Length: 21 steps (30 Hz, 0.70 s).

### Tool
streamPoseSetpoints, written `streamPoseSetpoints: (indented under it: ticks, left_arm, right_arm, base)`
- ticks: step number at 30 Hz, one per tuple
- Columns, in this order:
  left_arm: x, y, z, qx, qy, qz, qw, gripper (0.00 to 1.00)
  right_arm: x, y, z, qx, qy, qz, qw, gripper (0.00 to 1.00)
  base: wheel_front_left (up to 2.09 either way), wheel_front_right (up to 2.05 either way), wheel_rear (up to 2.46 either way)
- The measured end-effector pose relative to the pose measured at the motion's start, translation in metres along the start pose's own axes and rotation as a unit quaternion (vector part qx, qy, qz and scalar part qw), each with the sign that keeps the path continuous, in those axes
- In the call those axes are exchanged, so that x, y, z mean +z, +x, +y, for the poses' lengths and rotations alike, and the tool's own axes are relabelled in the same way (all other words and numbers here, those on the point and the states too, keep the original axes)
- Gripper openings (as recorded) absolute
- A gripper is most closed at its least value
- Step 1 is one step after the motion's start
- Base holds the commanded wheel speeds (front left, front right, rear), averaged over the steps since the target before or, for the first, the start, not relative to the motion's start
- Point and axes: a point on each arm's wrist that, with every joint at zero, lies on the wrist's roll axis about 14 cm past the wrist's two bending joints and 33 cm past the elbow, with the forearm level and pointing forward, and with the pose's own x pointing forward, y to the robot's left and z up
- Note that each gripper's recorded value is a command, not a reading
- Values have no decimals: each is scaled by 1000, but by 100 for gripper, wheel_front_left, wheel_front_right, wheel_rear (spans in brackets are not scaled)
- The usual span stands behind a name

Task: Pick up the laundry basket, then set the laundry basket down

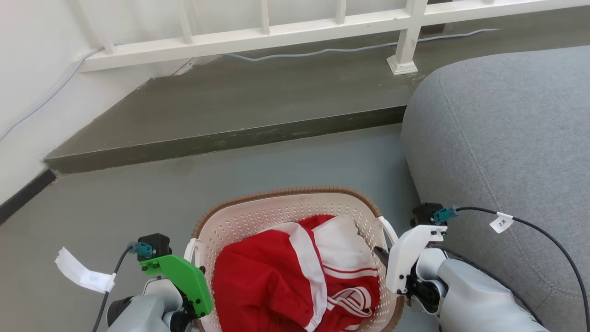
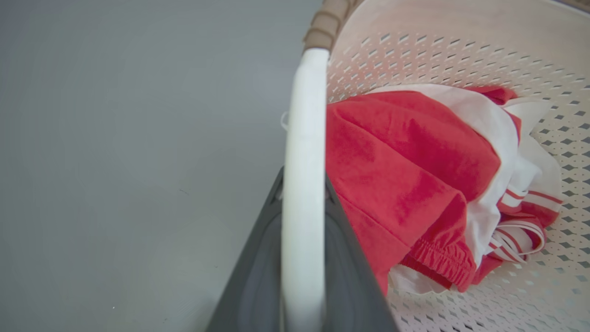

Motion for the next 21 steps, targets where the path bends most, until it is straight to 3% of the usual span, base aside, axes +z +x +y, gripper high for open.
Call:
streamPoseSetpoints:
  ticks: [21]
  left_arm:
    - [0,0,-3,-3,2,3,1000,0]
  right_arm:
    - [-4,-3,0,0,-4,6,1000,0]
  base:
    - [0,0,0]
